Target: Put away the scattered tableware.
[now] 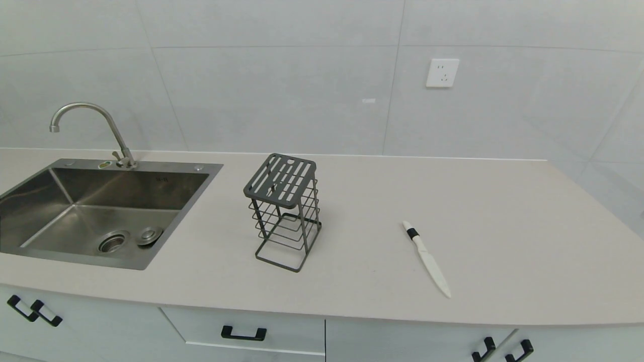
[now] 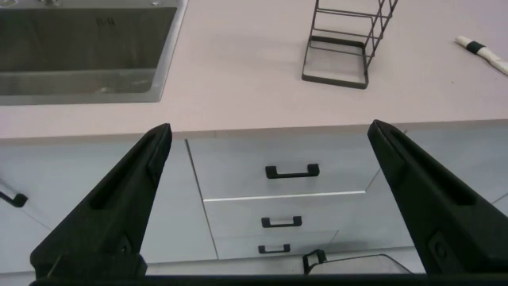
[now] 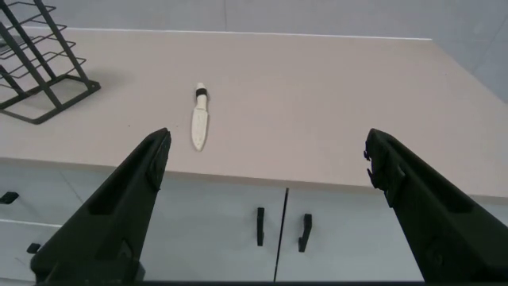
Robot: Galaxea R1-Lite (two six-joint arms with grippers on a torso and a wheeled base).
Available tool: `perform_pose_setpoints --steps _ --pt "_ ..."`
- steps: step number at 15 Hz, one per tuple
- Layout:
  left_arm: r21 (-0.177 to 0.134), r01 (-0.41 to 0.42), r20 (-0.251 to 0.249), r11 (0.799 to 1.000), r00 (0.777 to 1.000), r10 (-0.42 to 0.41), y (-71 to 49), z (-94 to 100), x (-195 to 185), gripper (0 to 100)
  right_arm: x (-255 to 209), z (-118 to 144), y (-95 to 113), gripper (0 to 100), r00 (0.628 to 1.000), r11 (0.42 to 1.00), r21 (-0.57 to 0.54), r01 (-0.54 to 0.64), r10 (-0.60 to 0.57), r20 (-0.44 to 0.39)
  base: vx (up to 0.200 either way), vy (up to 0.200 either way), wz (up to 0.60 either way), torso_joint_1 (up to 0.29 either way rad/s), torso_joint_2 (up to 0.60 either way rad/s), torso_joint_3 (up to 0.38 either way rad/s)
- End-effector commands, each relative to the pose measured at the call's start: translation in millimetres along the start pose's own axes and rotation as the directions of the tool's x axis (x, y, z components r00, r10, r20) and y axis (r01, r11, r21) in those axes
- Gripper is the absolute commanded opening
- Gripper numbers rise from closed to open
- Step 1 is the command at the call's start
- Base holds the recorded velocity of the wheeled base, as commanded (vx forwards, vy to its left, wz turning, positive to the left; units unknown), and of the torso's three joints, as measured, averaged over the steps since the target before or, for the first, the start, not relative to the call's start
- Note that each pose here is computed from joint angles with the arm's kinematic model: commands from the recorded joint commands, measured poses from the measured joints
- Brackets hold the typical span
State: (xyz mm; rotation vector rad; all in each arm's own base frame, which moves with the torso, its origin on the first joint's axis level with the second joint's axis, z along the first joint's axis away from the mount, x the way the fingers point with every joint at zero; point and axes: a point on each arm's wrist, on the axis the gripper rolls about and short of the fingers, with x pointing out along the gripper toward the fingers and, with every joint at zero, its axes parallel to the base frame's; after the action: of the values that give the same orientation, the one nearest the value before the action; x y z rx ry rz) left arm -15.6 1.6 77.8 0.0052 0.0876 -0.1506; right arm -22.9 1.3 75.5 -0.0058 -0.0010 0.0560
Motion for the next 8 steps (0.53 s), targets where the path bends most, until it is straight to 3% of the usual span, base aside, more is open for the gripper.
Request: perform_pose_setpoints --steps 1,8 --pt "0.001 0.001 -0.001 1.0 1.0 -0.001 0.0 0.1 0.1 100 0.1 0.0 0.0 100 1.0 1.0 0.0 -0.001 0.001 -0.001 0.0 0.0 0.0 0.0 0.0 0.0" --pt "-0.002 0.001 -0.003 1.0 1.0 -0.001 0.0 -0.1 0.1 100 0.1 0.0 0.0 100 1.0 1.0 0.0 -0.001 0.001 -0.001 0.0 0.0 0.0 0.0 0.0 0.0"
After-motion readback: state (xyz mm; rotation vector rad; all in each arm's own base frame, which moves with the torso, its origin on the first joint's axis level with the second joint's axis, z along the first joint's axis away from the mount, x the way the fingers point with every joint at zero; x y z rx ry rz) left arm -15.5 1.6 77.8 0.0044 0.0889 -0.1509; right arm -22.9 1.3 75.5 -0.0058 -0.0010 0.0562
